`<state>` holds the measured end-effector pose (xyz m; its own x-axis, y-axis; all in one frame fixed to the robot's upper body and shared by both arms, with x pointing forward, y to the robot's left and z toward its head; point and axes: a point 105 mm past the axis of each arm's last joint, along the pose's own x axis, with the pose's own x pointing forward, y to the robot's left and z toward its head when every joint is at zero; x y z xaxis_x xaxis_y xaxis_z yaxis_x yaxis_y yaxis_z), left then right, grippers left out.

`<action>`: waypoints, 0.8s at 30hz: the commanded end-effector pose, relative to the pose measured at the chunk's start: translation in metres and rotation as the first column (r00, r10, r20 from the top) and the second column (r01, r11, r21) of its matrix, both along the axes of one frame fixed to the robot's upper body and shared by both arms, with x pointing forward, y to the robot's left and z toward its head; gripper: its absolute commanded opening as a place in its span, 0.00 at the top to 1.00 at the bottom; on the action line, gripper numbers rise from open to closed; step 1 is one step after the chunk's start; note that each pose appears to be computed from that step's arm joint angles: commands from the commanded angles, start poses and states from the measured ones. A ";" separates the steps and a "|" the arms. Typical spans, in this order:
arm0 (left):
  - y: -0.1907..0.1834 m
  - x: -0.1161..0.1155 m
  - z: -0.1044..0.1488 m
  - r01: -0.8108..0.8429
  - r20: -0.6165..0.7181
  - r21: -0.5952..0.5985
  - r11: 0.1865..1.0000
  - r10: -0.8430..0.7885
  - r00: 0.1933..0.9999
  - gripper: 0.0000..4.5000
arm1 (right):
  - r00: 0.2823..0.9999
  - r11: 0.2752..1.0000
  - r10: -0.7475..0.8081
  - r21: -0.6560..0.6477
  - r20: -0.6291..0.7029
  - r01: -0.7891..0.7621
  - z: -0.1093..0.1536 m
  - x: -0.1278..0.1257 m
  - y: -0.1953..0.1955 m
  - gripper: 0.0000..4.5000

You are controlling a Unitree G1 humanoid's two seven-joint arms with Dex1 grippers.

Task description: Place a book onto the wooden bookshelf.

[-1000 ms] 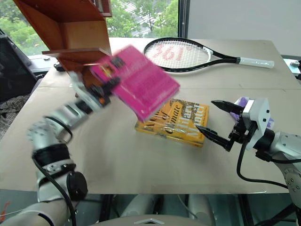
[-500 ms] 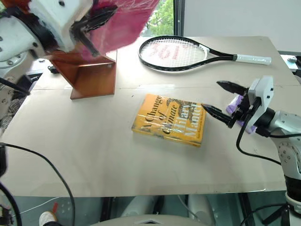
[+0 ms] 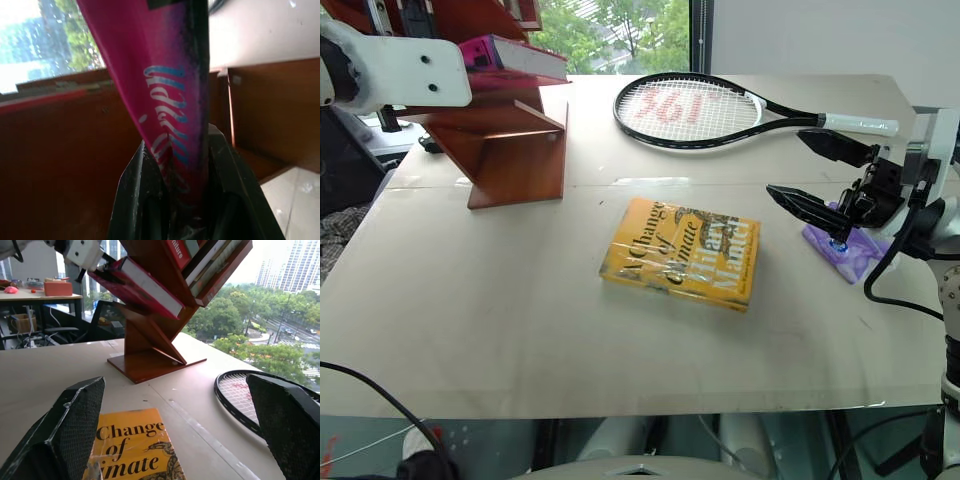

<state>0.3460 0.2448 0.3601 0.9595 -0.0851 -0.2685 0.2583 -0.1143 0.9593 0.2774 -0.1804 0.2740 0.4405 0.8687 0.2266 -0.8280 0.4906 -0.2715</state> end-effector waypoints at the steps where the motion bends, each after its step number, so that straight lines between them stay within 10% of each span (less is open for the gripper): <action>1: 0.011 0.010 0.012 -0.043 0.051 0.040 0.998 0.041 0.998 0.94 | 0.997 0.998 0.009 0.061 0.081 -0.014 0.020 -0.013 0.001 0.00; 16: 0.027 0.061 -0.041 -0.132 -0.125 0.064 0.989 0.139 0.982 0.94 | 0.997 0.994 0.036 0.103 0.068 -0.043 0.020 -0.034 0.014 0.00; 24: 0.003 0.042 -0.008 -0.018 -0.027 -0.044 0.999 0.017 0.999 0.18 | 0.998 0.996 0.038 0.080 0.043 -0.041 0.016 -0.035 0.013 0.00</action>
